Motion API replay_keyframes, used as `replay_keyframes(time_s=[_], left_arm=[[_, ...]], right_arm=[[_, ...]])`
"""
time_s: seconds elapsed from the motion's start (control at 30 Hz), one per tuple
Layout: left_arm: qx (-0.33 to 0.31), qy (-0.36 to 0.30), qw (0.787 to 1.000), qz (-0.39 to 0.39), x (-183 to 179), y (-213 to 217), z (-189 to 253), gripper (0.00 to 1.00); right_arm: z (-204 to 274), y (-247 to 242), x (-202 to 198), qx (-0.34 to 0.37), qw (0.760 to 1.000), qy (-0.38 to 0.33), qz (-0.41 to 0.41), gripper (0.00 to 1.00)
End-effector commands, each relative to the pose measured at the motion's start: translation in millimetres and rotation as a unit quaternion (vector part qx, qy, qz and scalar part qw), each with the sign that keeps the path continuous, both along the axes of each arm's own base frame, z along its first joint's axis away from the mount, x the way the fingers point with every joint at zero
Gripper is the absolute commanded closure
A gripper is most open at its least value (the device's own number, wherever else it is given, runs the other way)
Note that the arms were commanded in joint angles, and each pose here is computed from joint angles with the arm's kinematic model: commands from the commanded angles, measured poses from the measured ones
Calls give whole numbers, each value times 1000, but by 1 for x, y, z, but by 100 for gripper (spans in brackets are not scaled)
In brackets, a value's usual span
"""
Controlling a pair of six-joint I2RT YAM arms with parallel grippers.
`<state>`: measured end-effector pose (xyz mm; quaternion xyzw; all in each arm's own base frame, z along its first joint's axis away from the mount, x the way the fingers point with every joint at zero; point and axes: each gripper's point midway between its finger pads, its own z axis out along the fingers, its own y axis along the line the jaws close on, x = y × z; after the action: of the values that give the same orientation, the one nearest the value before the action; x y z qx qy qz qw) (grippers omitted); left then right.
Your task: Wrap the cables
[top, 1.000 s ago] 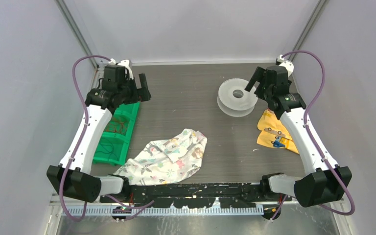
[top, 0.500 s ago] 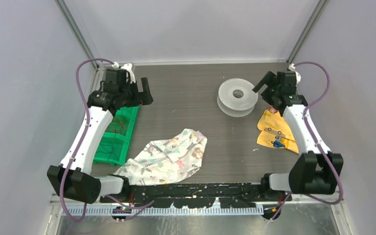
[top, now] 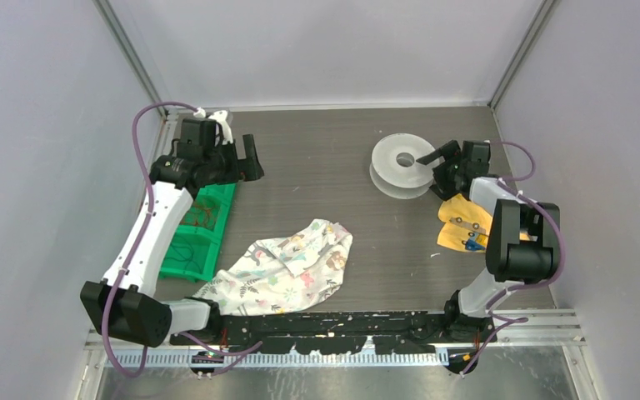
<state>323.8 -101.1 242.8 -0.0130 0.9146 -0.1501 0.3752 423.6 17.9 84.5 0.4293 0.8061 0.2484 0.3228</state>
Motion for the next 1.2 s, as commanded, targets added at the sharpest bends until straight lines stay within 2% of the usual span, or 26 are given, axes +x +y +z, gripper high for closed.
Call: replay_keyframes(time_s=[0.0, 0.07, 0.2, 0.33, 0.47, 0.6, 0.63, 0.73, 0.77, 0.8, 0.9, 0.97, 1.07, 1.17], left_arm=[[-12, -34, 999, -11, 1, -3, 17, 0], [-12, -35, 999, -11, 1, -4, 16, 0], [-15, -30, 999, -13, 1, -5, 14, 0], [-17, -31, 999, -13, 0, -6, 15, 0], [-14, -33, 999, -12, -1, -4, 16, 0], [-16, -33, 999, -12, 1, -5, 16, 0], [-17, -33, 999, -12, 2, -5, 15, 0], [-20, -29, 999, -12, 4, -7, 13, 0], [-20, -29, 999, -12, 5, -7, 13, 0], [-19, -28, 999, -11, 6, -7, 13, 0], [-13, -28, 1000, -5, 8, -4, 14, 0], [-2, -28, 1000, 5, 7, 1, 15, 0], [14, -26, 999, 18, 3, 9, 15, 0], [23, -18, 999, 22, -1, 13, 12, 0]], right_arm=[[19, 6, 26, 37, 997, -74, -2, 3], [15, 10, 30, 51, 995, -82, 3, 7], [14, 16, 35, 83, 991, -108, -1, 26], [23, 17, 33, 85, 988, -127, 0, 44], [45, 13, 25, 45, 990, -136, 12, 65], [81, 13, 13, -27, 990, -134, 45, 95], [89, 17, 8, -54, 989, -128, 58, 99], [115, 45, -5, -180, 970, -111, 120, 99], [121, 45, -8, -253, 955, -96, 124, 100], [125, 54, -11, -295, 942, -88, 134, 100], [133, 74, -14, -392, 906, -55, 147, 99], [133, 85, -15, -460, 874, -38, 155, 99], [133, 108, -15, -539, 825, -44, 166, 99], [124, 132, -16, -566, 801, -52, 190, 99]])
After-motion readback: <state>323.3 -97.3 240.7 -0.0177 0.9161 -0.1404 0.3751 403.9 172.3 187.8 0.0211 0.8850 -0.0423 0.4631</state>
